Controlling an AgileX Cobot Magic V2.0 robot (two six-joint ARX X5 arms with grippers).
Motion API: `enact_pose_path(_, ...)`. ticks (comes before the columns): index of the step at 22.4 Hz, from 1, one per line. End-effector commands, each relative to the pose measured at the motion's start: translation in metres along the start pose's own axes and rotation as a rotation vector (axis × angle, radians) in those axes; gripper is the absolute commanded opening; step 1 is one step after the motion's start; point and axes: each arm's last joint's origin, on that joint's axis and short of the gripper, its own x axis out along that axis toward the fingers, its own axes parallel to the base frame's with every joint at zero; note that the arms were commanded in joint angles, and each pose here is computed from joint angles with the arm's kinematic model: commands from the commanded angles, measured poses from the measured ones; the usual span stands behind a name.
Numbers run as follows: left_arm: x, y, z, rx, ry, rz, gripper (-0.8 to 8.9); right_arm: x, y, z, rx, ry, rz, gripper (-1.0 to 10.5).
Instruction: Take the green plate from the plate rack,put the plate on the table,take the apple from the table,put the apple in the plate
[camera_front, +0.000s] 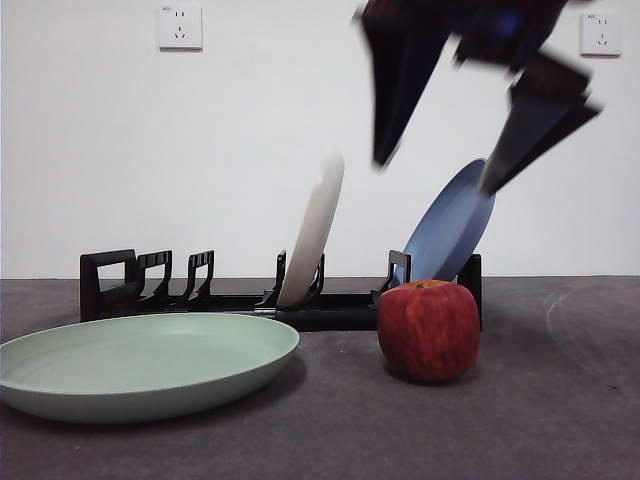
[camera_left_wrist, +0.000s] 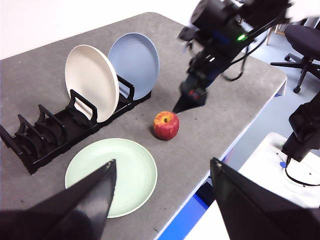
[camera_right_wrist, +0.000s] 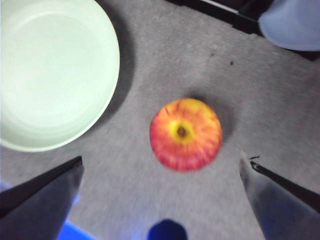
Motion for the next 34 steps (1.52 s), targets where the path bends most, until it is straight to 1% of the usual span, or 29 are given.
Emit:
enact_pose_path(1,0.0,0.0,-0.001,-0.005,-0.001,-0.003,3.14,0.024,0.0,0.002,0.011,0.033,-0.033,5.4)
enact_pose_path(6,0.0,0.0,-0.001,-0.006,-0.001,-0.003,3.14,0.055,-0.002,0.007,0.011,0.069,-0.067,5.4)
enact_pose_path(9,0.0,0.0,-0.001,-0.006,-0.002,-0.002,3.14,0.072,-0.003,0.005,0.006,0.119,-0.096,5.4)
enact_pose_path(16,0.0,0.0,-0.001,-0.006,-0.002,0.003,3.14,0.085,-0.004,0.0,0.006,0.187,-0.107,5.3)
enact_pose_path(17,0.0,0.0,-0.001,-0.006,-0.002,0.003,3.14,0.087,-0.005,-0.001,0.006,0.205,-0.111,4.8)
enact_pose_path(18,0.0,0.0,-0.001,-0.006,-0.003,0.004,3.14,0.087,-0.005,-0.003,0.006,0.224,-0.114,3.8)
enact_pose_path(20,0.0,0.0,-0.001,-0.006,-0.003,0.004,3.14,0.086,-0.005,-0.005,0.005,0.244,-0.118,1.2)
enact_pose_path(21,0.0,0.0,-0.001,-0.006,-0.003,0.004,3.14,0.086,-0.005,-0.005,0.005,0.247,-0.118,0.2)
enact_pose_path(22,0.0,0.0,-0.001,-0.006,-0.003,0.004,3.14,0.086,-0.005,-0.005,0.005,0.246,-0.123,-0.2)
enact_pose_path(24,0.0,0.0,-0.001,-0.004,-0.003,0.004,3.14,0.085,-0.006,-0.003,0.003,0.238,-0.139,-0.1)
enact_pose_path(27,0.0,0.0,-0.001,-0.003,-0.003,0.004,3.14,0.072,-0.004,0.004,0.003,0.216,-0.134,-0.1)
enact_pose_path(28,0.0,0.0,-0.001,-0.003,-0.003,0.005,3.14,0.065,-0.003,0.008,0.003,0.209,-0.129,-0.1)
enact_pose_path(30,0.0,0.0,-0.001,-0.003,-0.003,0.005,3.14,0.043,0.001,0.021,0.006,0.193,-0.088,-0.1)
enact_pose_path(32,0.0,0.0,-0.001,-0.003,-0.003,0.004,3.14,0.019,0.007,0.035,0.001,0.172,-0.002,-0.1)
enact_pose_path(34,0.0,0.0,-0.001,-0.003,-0.002,0.004,3.14,-0.003,0.019,0.048,-0.049,0.138,0.109,-0.1)
